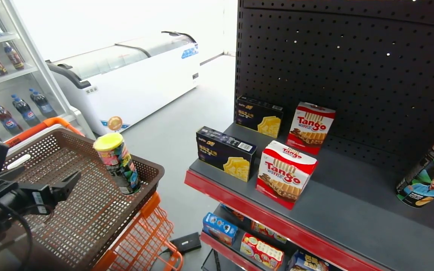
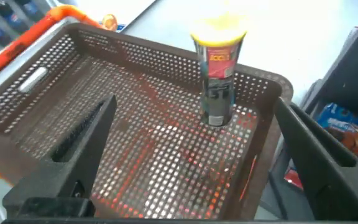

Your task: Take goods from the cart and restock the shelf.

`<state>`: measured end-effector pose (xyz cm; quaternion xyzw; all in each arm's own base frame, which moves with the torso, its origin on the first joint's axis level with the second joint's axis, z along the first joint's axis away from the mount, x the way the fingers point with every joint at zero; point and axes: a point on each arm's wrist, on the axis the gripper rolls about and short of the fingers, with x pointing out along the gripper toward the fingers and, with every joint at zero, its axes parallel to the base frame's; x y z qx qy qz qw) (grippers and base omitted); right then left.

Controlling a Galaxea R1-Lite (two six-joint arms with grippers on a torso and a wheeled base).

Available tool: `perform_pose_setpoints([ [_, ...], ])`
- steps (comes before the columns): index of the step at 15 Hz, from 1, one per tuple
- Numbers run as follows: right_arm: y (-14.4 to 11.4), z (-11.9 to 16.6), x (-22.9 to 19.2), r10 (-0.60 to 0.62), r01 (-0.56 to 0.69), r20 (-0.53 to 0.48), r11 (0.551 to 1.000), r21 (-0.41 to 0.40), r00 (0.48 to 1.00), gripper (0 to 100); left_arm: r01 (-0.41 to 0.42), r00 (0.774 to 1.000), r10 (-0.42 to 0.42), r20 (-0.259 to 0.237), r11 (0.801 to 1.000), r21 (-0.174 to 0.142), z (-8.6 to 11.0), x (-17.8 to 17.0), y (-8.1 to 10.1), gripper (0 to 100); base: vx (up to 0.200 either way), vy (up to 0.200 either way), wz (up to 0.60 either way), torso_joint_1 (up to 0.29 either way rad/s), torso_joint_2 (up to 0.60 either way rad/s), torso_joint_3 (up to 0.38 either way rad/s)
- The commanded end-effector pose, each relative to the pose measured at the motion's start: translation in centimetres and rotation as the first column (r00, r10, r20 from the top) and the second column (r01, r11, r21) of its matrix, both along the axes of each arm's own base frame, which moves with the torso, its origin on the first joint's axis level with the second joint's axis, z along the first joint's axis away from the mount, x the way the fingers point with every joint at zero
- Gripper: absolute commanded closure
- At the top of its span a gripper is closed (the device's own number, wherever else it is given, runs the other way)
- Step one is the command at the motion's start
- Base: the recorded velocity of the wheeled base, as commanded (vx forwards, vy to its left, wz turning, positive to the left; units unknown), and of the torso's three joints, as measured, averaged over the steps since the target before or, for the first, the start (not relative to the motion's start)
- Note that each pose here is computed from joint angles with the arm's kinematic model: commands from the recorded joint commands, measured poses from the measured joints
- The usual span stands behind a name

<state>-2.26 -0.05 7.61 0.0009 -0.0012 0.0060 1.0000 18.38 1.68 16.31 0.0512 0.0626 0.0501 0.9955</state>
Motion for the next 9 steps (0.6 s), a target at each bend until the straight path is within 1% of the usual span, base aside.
perform_pose_setpoints([
  [1, 0.0, 0.0, 0.0, -0.001, 0.001, -0.001, 1.0, 0.0, 1.0, 0, 0.034, 0.995, -0.036, -0.094, 0.999, -0.024, -3.6, 4.0, -0.4, 0, 0.0, 0.0, 0.0, 0.0, 0.0, 0.0],
  [2, 0.0, 0.0, 0.0, -0.001, 0.001, -0.002, 1.0, 0.0, 1.0, 0, 0.036, 0.996, -0.038, -0.087, 0.999, -0.025, -4.3, 5.6, -0.4, 0, 0.0, 0.0, 0.0, 0.0, 0.0, 0.0],
  [3, 0.0, 0.0, 0.0, 0.0, 0.0, -0.002, 1.0, 0.0, 1.0, 0, 0.034, 0.997, -0.036, -0.068, 0.999, -0.027, -4.6, 6.9, -0.3, 0, 0.0, 0.0, 0.0, 0.0, 0.0, 0.0],
  [4, 0.0, 0.0, 0.0, -0.001, 0.001, -0.001, 1.0, 0.0, 1.0, 0, 0.03, 0.998, -0.032, -0.05, 0.999, -0.039, -5.1, 8.2, -0.2, 0, 0.0, 0.0, 0.0, 0.0, 0.0, 0.0],
  [5, 0.0, 0.0, 0.0, -0.001, 0.001, -0.001, 1.0, 0.0, 1.0, 0, 0.027, 0.999, -0.029, -0.031, 0.999, -0.043, -5.5, 9.3, 0.0, 0, 0.0, 0.0, 0.0, 0.0, 0.0, 0.0],
  [6, 0.0, 0.0, 0.0, -0.001, 0.001, -0.001, 1.0, 0.0, 1.0, 0, 0.026, 0.999, -0.027, -0.026, 0.999, -0.042, -6.3, 10.2, 0.1, 0, 0.0, 0.0, 0.0, 0.0, 0.0, 0.0],
  [7, 0.0, 0.0, 0.0, -0.001, 0.001, -0.001, 1.0, 0.0, 1.0, 0, 0.026, 0.999, -0.027, -0.023, 0.999, -0.042, -6.6, 10.6, 0.1, 0, 0.0, 0.0, 0.0, 0.0, 0.0, 0.0],
  [9, 0.0, 0.0, 0.0, 0.0, 0.0, -0.001, 1.0, 0.0, 1.0, 0, 0.03, 1.0, -0.03, 0.009, 0.999, -0.042, -7.6, 13.0, 0.2, 0, 0.0, 0.0, 0.0, 0.0, 0.0, 0.0],
])
